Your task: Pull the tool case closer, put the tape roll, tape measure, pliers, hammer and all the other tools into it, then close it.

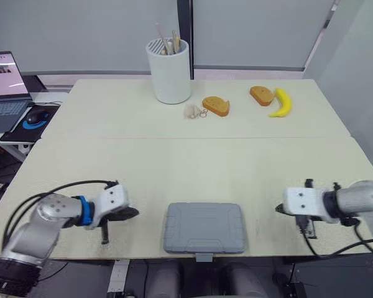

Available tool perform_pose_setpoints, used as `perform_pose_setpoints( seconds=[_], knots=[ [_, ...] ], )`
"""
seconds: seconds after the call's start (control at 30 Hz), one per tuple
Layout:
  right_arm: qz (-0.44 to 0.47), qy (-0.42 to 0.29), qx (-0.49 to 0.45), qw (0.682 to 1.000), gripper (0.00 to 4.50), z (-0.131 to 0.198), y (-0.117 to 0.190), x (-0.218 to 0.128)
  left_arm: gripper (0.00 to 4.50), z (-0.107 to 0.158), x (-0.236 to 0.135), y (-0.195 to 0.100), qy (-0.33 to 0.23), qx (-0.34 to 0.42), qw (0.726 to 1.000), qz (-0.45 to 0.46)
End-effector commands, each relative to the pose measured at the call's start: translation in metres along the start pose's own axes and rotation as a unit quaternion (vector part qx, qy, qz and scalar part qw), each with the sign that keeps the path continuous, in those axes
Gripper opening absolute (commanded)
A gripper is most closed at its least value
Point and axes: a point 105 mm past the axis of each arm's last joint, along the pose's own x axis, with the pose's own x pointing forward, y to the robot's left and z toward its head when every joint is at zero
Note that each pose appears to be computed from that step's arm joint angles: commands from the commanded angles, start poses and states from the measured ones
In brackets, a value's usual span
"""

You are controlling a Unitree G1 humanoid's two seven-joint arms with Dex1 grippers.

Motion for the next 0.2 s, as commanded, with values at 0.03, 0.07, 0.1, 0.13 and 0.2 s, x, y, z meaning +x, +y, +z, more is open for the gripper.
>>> perform_pose_setpoints(
  seconds=[0.03,0.07,0.1,0.13,0.2],
  knots=[
    [-0.012,-0.012,-0.013,1.000,0.02,0.0069,-0.0094,-0.0405,0.00,0.0238,-0.0288,0.0159,-0.028,0.019,0.999,0.027],
    [-0.015,-0.012,-0.011,1.000,0.02,0.0060,-0.0115,-0.0456,0.00,0.0264,-0.0317,0.0177,-0.032,0.015,0.999,0.027],
    [-0.020,-0.013,-0.008,1.000,0.02,0.0053,-0.0137,-0.0480,0.00,0.0285,-0.0327,0.0196,-0.036,0.013,0.999,0.031],
    [-0.024,-0.014,-0.003,1.000,0.02,0.0046,-0.0149,-0.0486,0.00,0.0301,-0.0329,0.0213,-0.041,0.008,0.998,0.036],
    [-0.024,-0.012,-0.005,1.000,0.02,0.0021,-0.0144,-0.0475,0.00,0.0314,-0.0319,0.0227,-0.053,-0.015,0.998,0.038]
  ],
)
